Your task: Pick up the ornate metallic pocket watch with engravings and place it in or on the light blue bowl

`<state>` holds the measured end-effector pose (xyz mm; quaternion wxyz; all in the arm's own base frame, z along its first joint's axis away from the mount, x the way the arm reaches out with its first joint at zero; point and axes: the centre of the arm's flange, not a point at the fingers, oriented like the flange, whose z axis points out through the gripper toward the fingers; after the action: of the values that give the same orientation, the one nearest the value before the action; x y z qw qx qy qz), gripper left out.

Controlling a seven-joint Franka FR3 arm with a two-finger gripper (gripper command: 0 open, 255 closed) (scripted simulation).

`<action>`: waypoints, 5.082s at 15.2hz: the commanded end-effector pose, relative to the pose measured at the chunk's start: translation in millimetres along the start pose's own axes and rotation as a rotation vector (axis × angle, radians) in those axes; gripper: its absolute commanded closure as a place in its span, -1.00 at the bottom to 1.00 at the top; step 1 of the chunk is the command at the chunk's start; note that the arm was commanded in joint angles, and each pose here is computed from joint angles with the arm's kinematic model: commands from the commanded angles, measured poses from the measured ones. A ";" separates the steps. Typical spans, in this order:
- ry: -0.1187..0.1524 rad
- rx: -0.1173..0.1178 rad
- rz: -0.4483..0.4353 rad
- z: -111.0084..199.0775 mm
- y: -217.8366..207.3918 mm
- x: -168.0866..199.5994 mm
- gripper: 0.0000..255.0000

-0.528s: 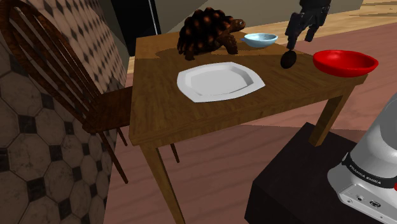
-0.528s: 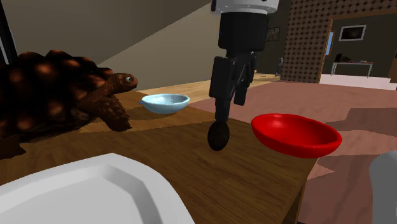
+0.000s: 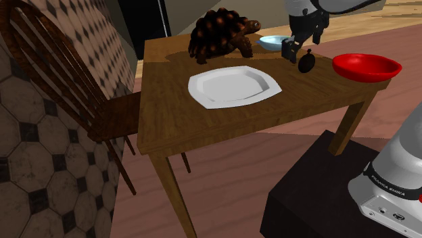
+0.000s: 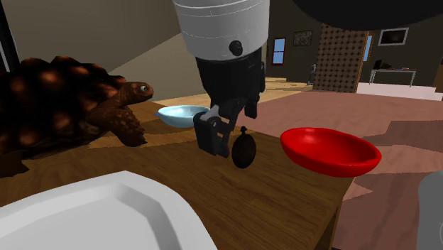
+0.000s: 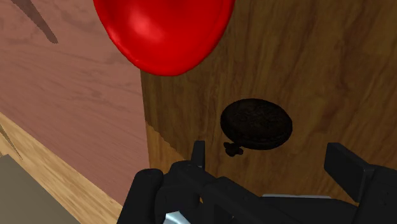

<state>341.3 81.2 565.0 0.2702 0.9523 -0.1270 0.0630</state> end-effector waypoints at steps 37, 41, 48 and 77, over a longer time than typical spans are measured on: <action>0.004 -0.011 0.003 -38.5 36.7 15.2 1.00; 0.004 -0.011 0.003 -56.4 47.2 19.2 1.00; 0.004 -0.011 0.003 -65.9 66.5 46.7 1.00; 0.004 -0.011 0.003 64.3 134.2 285.3 1.00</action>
<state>581.0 -122.0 636.1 0.2756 0.9506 -0.1280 0.0641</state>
